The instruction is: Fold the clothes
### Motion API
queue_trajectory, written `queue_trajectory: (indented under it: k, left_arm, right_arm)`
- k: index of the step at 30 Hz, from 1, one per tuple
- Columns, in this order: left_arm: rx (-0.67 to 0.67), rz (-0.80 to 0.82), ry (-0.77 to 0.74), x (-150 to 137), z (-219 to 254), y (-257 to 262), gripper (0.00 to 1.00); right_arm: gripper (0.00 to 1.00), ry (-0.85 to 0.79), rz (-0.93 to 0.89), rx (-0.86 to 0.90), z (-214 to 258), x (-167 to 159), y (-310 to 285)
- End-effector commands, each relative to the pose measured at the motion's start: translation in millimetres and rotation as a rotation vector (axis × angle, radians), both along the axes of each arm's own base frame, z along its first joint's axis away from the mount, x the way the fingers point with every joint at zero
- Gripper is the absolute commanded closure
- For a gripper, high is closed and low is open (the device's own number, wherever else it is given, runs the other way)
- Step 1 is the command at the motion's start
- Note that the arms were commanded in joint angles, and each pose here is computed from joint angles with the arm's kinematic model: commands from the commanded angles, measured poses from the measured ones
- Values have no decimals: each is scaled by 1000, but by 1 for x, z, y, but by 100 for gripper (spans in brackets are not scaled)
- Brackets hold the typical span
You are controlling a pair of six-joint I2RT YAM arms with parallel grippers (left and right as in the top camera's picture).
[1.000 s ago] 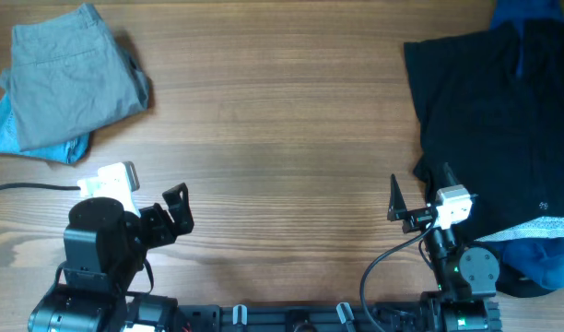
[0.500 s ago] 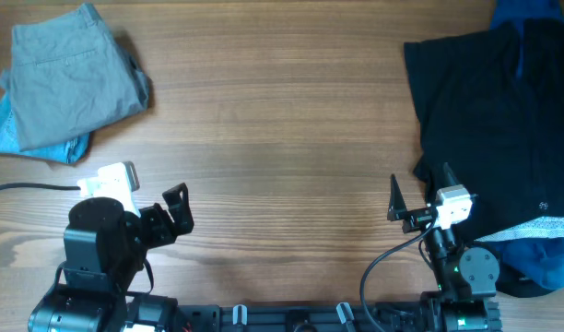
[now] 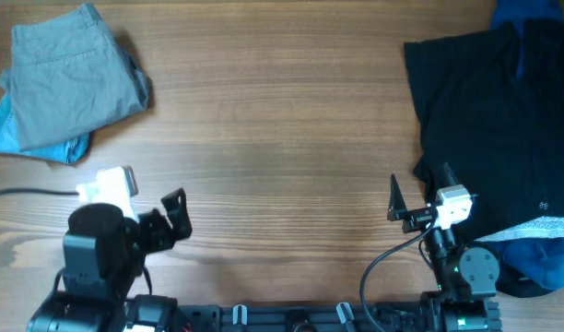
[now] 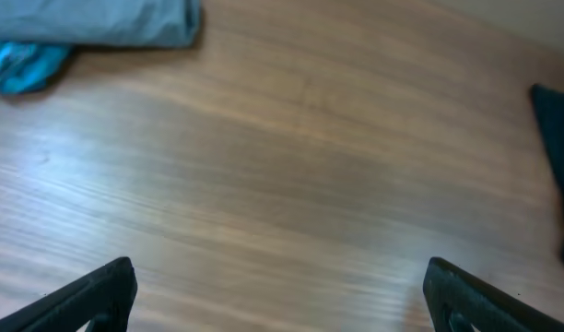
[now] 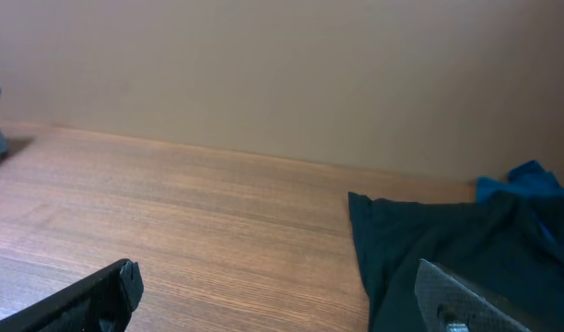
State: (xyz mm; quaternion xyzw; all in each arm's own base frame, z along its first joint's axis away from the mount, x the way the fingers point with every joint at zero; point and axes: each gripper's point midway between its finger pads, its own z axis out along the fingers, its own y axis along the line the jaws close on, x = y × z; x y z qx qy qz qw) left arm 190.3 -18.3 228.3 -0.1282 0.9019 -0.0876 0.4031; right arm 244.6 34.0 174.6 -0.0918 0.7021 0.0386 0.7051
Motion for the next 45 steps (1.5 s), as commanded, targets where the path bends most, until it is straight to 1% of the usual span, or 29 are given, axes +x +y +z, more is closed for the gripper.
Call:
queue_trajectory:
  k: [1,4,5,8,9,12,14,17,20,21,23,25,45]
  left_arm:
    - [39,47,-79,-12,3,15,0]
    - [38,101,-193,-4,-7,25,0]
    - [33,124,-260,4,-17,28,0]
    - [19,134,-374,18,-29,30,0]
    - [13,136,-442,25,-31,30,0]
    - [-13,109,-625,41,-32,24,0]
    - [-20,87,-712,49,-30,21,0]
    - [47,34,-825,55,-28,16,0]
    - [139,-8,-804,56,-34,14,0]
    - [138,-10,-768,56,-43,14,0]
    - [99,-13,-642,56,-74,13,0]
    - [88,-35,-653,56,-71,8,0]
    - [89,-35,-653,56,-71,9,0]
  right_arm:
    - [0,-12,8,16,3,-1,2]
    - [0,-12,8,16,3,-1,2]
    - [0,-12,8,16,3,-1,2]
    - [0,-12,8,16,3,-1,2]
    - [0,-12,8,16,3,-1,2]
    - [0,-12,8,15,3,-1,2]
    - [0,-12,8,16,3,-1,2]
    - [0,-12,8,16,3,-1,2]
    - [0,-12,8,16,3,-1,2]
    - [0,-12,8,16,3,-1,2]
    - [0,-12,8,16,3,-1,2]
    - [0,-12,8,16,3,-1,2]
    - [0,-12,8,16,3,-1,2]
